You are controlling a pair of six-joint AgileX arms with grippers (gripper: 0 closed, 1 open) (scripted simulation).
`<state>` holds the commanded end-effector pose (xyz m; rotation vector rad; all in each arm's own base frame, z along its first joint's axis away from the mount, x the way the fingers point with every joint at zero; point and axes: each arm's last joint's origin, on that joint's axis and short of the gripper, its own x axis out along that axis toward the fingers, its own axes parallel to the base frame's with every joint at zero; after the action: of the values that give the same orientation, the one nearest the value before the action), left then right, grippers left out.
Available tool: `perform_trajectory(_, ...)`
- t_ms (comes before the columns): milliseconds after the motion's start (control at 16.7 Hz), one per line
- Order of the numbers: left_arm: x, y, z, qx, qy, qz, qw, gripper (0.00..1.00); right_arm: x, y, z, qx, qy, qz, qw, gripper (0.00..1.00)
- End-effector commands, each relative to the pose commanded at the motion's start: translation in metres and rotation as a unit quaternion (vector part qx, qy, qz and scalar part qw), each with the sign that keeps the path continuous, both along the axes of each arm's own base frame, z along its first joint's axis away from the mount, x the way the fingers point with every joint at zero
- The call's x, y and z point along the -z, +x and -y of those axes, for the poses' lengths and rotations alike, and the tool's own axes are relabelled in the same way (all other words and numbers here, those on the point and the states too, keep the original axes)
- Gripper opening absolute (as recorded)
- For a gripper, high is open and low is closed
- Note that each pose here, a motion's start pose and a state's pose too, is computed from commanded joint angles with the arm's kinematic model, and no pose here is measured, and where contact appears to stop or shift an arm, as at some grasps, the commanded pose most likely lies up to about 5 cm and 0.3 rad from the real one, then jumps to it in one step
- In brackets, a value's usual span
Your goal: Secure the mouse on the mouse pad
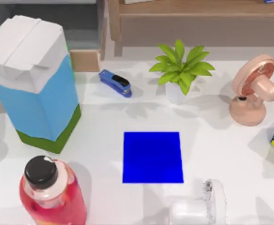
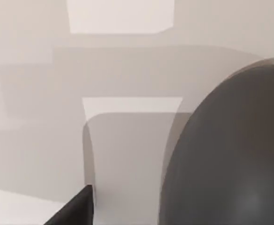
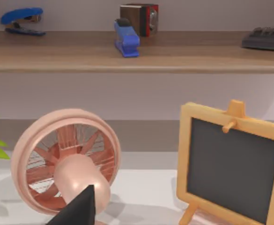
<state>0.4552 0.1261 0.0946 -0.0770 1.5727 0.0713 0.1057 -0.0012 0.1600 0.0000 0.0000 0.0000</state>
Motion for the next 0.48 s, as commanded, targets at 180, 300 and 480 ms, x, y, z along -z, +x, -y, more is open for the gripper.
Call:
perform_trajectory(180, 0.0022, -0.0004, 0.0001, 0.000, 0.000, -0.001, 1.000, 1.00, 0.0000, 0.0000, 0.0000, 0.000, 0.000, 0.000, 1.000, 1.00)
perform_trajectory(300, 0.0022, -0.0004, 0.0001, 0.000, 0.000, -0.001, 1.000, 0.92, 0.0000, 0.0000, 0.0000, 0.000, 0.000, 0.000, 1.000, 1.00)
perform_trajectory(480, 0.0022, -0.0004, 0.0001, 0.000, 0.000, -0.001, 1.000, 0.70, 0.0000, 0.0000, 0.0000, 0.000, 0.000, 0.000, 1.000, 1.00)
